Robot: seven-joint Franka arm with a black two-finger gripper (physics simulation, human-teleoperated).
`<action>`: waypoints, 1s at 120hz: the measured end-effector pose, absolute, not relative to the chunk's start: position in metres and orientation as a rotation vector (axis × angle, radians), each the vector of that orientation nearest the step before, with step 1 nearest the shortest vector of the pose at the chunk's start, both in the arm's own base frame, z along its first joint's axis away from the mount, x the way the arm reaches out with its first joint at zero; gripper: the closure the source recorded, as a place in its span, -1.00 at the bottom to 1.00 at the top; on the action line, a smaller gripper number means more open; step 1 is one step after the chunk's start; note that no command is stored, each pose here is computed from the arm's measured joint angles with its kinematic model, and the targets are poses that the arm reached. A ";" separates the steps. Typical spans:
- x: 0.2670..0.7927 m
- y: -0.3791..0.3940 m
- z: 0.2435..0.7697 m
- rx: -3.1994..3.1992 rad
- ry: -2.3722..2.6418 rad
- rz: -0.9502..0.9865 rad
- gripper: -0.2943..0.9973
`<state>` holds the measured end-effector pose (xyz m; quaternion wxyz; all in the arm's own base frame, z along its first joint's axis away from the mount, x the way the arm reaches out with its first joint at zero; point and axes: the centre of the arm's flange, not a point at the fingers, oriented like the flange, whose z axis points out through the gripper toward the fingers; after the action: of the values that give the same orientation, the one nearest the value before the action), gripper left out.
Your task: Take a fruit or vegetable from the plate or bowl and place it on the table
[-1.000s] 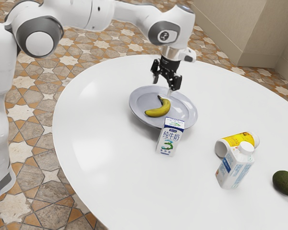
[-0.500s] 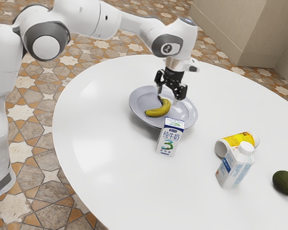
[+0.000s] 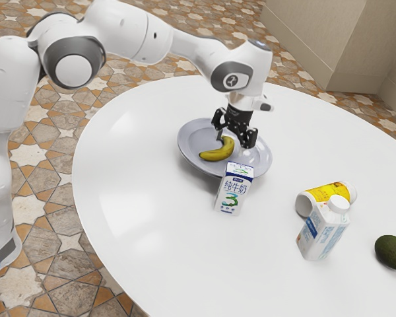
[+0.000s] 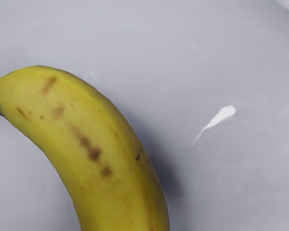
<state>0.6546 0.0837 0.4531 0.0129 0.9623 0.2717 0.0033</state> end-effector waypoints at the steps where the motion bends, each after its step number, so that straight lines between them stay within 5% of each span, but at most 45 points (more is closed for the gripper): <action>1: 0.655 0.084 0.453 2.998 0.847 0.010 -0.54; 60: 0.661 0.085 0.425 2.989 0.885 -0.033 -0.53; 97: 0.662 0.084 0.423 2.979 0.919 -0.031 0.16; 120: 0.660 0.106 0.465 2.967 0.983 0.059 0.27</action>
<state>0.6602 0.1059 0.4650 0.0079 0.9491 0.3143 0.0189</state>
